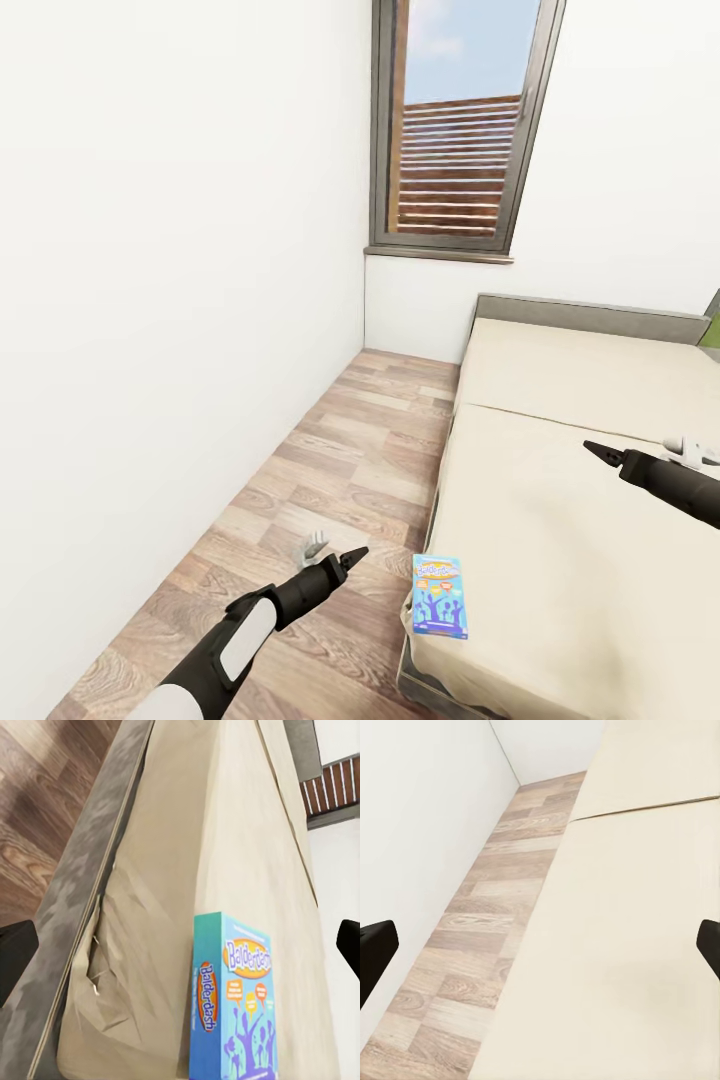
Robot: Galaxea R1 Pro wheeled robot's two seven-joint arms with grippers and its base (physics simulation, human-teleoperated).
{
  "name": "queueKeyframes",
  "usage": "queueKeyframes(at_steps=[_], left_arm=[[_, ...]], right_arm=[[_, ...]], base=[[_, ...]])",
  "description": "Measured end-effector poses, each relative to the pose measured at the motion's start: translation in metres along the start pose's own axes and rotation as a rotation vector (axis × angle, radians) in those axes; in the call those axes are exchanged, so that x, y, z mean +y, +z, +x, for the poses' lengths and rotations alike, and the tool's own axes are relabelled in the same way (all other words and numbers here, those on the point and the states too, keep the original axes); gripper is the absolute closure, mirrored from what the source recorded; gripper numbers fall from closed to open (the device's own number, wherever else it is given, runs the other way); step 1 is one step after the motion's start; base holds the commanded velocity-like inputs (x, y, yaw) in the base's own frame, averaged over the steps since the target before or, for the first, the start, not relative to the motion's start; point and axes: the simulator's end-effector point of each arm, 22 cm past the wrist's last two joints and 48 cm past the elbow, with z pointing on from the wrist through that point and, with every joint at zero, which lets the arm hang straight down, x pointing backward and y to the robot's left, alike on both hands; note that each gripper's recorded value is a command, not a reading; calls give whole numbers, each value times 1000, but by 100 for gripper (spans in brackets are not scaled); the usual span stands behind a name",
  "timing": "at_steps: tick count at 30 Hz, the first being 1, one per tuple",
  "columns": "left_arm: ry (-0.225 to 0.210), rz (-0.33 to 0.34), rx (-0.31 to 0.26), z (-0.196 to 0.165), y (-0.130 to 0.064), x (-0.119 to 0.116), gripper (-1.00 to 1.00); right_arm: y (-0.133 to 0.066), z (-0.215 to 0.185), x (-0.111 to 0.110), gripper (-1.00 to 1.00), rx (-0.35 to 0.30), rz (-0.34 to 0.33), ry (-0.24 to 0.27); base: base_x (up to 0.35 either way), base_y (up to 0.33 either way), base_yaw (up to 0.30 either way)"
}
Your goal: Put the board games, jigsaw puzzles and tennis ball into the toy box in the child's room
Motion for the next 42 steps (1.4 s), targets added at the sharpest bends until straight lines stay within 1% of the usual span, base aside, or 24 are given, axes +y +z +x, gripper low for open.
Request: queueKeyframes(at_steps=[13, 42], left_arm=[[-2, 4, 1, 1, 2, -2, -100], [-11, -5, 6, 3, 3, 2, -100]], right_arm=[[-1, -1, 2, -100, -4, -3, -3], [-1, -5, 5, -100, -12, -6, -15]], base=[[0, 0, -1], [0, 0, 0]])
